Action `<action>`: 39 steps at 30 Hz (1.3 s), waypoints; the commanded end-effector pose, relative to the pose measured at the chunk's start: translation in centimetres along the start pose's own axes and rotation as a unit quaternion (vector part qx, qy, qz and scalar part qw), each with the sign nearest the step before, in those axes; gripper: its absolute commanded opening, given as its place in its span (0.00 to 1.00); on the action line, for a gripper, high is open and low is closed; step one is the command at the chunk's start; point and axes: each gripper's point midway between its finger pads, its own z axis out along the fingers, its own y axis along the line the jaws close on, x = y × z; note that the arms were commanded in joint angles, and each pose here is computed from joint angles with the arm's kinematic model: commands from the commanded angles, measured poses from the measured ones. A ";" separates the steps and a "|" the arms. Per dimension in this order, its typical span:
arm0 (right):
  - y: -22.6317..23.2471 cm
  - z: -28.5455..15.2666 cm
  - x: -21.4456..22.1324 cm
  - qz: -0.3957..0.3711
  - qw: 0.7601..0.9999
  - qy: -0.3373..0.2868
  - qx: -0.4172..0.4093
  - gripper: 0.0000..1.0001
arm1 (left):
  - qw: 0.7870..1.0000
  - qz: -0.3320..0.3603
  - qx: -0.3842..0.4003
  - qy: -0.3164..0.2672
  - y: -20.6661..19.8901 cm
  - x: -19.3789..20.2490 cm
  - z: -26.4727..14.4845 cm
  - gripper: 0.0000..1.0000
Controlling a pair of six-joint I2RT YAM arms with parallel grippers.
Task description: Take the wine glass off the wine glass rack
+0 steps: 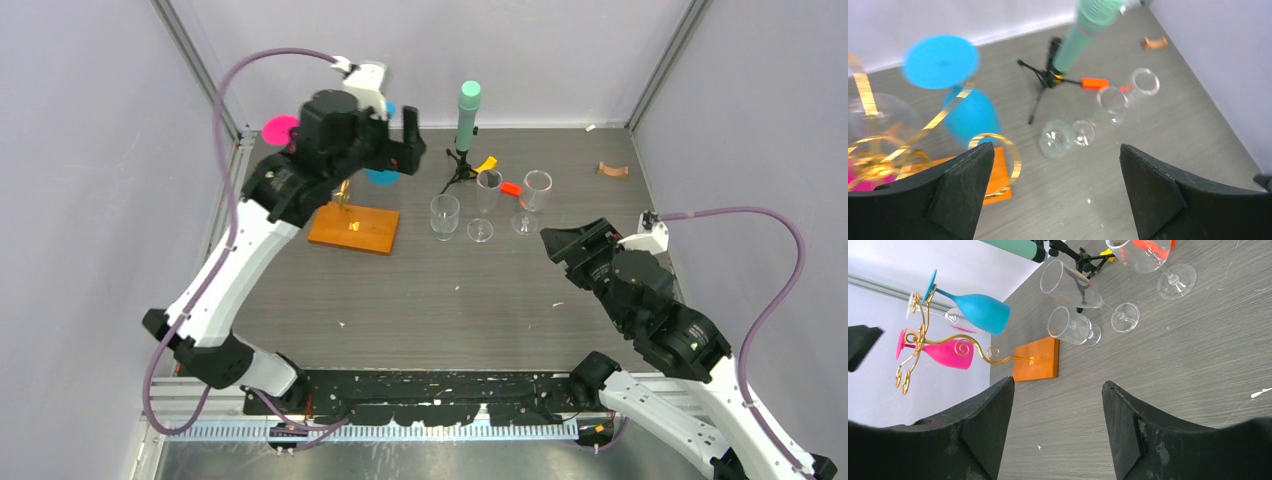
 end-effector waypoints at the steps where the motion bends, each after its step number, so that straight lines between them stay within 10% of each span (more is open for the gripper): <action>1: 1.3 0.6 -0.2 0.016 1.000 -0.006 -0.015 0.70 | 0.997 -0.036 -0.029 -0.062 4.3 -3.9 -2.7 1.00; 19: 1.2 0.9 -0.1 0.010 1.000 -0.005 -0.012 0.69 | 0.926 -0.340 -0.101 -0.131 25.1 -2.7 -9.0 0.77; 39: 0.9 1.0 0.0 0.008 1.000 -0.008 -0.006 0.69 | 0.905 -0.399 -0.056 -0.139 27.2 -1.1 -7.2 0.57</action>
